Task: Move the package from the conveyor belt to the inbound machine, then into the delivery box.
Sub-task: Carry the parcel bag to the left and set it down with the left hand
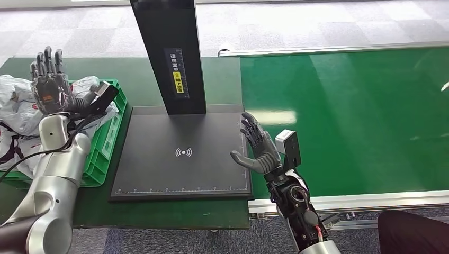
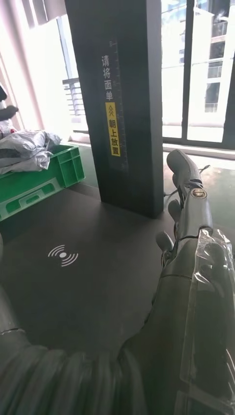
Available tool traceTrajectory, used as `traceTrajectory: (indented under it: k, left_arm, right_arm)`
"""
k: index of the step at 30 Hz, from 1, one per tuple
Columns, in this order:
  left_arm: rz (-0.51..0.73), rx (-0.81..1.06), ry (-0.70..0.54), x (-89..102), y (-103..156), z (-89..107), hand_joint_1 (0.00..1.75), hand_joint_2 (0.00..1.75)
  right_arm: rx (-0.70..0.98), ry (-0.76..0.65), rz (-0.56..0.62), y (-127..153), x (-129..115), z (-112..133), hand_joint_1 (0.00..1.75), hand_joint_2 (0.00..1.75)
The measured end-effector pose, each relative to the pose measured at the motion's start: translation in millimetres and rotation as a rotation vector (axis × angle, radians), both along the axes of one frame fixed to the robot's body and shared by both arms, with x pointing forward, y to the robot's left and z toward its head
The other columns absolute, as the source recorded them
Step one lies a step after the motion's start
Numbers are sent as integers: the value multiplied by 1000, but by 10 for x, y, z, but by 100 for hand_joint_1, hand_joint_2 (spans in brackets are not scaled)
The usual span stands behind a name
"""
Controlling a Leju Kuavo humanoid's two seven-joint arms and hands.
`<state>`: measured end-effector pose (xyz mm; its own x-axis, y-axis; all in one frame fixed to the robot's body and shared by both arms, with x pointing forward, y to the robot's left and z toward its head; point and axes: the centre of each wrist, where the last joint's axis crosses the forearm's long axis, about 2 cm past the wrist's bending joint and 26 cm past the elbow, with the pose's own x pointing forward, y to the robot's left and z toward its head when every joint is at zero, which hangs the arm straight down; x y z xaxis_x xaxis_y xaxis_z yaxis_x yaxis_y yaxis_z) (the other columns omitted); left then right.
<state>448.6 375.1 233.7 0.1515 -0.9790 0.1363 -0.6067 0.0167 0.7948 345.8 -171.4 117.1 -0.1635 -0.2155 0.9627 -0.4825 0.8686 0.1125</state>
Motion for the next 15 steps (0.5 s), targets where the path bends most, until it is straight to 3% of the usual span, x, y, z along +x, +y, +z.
traceTrajectory:
  k: [15]
  left_arm:
    - [-6,14,-85,-52,-74,134,0,0]
  right_arm:
    - [1,-1,-2,-2,-1,-2,0,175]
